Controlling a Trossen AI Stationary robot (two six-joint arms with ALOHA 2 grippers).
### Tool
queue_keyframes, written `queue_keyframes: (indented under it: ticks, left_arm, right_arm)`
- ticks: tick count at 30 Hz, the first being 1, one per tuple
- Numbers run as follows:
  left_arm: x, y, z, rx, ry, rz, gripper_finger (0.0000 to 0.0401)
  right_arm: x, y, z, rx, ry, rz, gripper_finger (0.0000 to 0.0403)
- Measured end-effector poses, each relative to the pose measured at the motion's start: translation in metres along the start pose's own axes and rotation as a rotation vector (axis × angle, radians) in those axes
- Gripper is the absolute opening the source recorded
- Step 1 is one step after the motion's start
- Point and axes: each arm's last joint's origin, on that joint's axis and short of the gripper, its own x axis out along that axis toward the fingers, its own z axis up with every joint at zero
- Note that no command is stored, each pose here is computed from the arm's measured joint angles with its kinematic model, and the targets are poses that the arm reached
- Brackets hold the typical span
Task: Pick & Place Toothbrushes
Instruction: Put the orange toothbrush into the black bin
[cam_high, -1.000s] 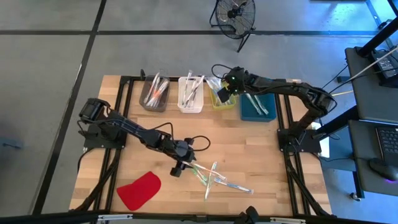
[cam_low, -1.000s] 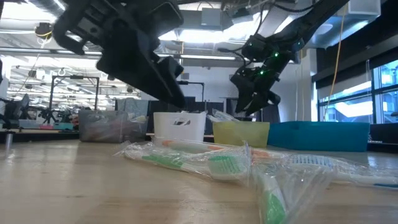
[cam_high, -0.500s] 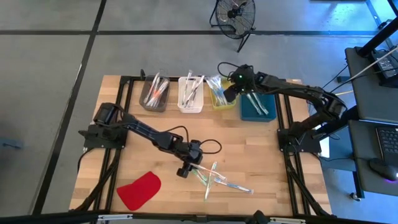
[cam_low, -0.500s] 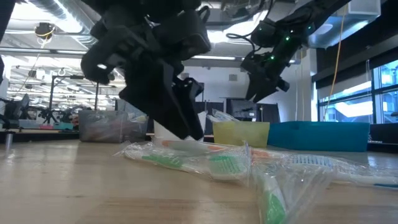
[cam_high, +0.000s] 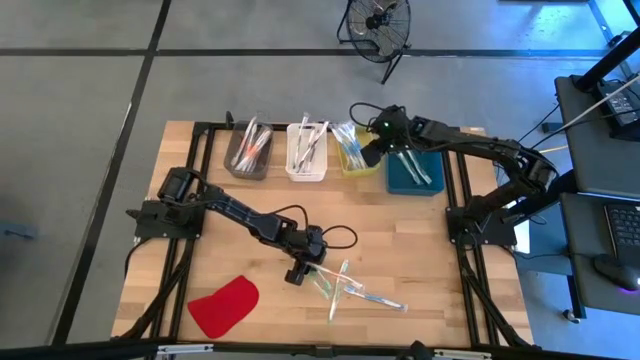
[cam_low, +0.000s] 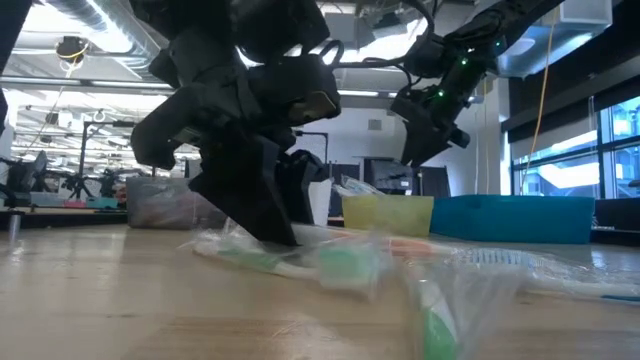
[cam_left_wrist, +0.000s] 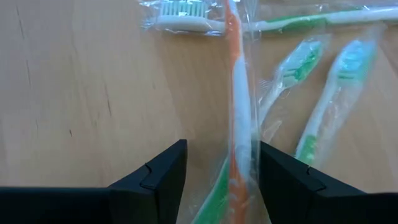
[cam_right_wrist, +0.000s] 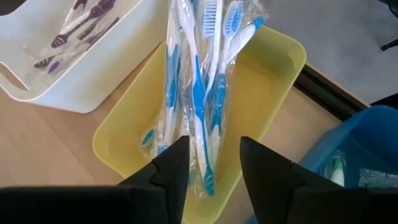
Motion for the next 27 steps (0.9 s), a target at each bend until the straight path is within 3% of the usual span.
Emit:
queue_keyframes:
  ticks: [14,19,27]
  left_arm:
    - [-0.001,0.0,-0.001,0.017,0.012,-0.009,0.0095]
    - [-0.01,-0.005,0.002,0.02,0.007,-0.08,0.0072]
    - [-0.028,-0.006,0.009,0.023,-0.015,-0.075,0.0044]
  right_arm:
    - [-0.001,0.007,-0.009,-0.046,0.068,0.001,0.0121]
    - [-0.001,0.01,-0.012,-0.057,0.093,0.001,0.0114]
    - [-0.003,0.018,-0.018,-0.089,0.131,0.01,0.0104]
